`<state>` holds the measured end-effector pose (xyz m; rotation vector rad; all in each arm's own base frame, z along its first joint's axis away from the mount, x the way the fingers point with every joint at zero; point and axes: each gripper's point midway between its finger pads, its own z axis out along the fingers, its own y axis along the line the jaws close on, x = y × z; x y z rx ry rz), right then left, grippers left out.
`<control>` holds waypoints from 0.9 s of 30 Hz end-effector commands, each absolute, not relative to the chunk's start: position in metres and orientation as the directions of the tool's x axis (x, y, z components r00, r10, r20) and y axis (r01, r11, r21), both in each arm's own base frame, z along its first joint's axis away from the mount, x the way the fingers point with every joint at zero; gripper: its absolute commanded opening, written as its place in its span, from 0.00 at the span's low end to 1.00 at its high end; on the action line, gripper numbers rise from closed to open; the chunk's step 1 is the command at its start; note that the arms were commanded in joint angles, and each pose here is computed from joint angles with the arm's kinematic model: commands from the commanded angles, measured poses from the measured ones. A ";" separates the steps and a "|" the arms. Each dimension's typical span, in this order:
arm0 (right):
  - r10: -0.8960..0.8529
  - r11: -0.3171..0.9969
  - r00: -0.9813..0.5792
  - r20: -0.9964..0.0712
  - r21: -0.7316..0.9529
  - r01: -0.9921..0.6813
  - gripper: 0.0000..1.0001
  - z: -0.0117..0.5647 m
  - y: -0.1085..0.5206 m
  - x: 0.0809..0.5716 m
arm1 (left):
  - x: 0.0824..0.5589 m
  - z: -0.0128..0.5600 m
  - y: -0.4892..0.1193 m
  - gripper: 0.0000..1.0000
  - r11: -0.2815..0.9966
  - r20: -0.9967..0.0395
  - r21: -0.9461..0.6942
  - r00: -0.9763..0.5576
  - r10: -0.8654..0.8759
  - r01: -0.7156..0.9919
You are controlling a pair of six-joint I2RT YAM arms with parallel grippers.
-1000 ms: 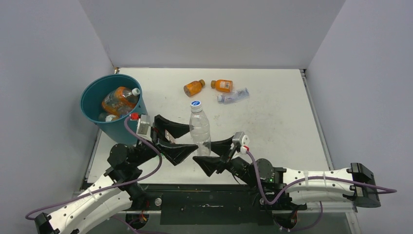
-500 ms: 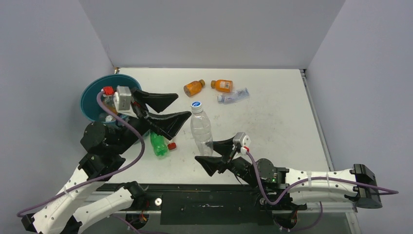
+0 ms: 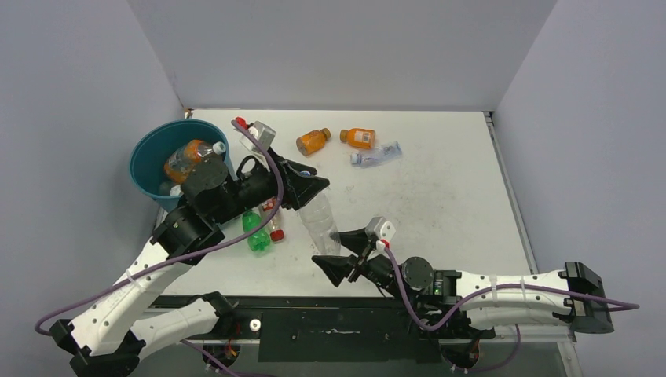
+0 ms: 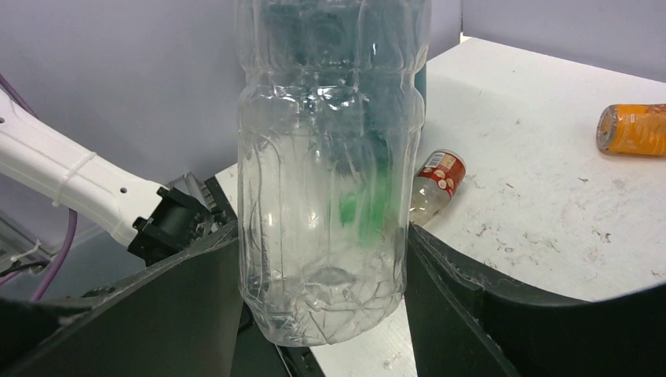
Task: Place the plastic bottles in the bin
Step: Pick up the plastic bottle from the corner of the board, then place the plastic bottle in the trash bin.
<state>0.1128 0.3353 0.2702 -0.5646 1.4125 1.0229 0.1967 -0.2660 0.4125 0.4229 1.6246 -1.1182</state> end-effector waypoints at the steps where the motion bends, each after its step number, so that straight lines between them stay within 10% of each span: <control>1: 0.292 0.468 -0.116 -0.949 0.247 -0.848 0.24 0.294 0.337 0.109 | 0.189 0.445 -0.257 0.37 0.455 -0.894 -0.438 -0.322 -0.312 0.775; 3: 0.286 0.478 -0.124 -0.950 0.253 -0.841 0.28 0.291 0.337 0.110 | 0.188 0.447 -0.255 0.12 0.448 -0.893 -0.433 -0.307 -0.328 0.782; 7: 0.290 0.481 -0.173 -0.941 0.299 -0.824 0.95 0.294 0.335 0.110 | 0.189 0.455 -0.236 0.00 0.510 -0.908 -0.388 -0.224 -0.353 0.767; 16: 0.313 0.525 -0.161 -0.936 0.311 -0.792 0.90 0.311 0.302 0.115 | 0.228 0.478 -0.076 0.00 0.986 -0.994 -0.055 0.085 -0.069 0.158; 27: 0.304 0.541 -0.157 -0.940 0.306 -0.784 0.90 0.288 0.310 0.119 | 0.228 0.528 0.025 0.00 0.902 -0.955 0.032 0.254 0.155 -0.430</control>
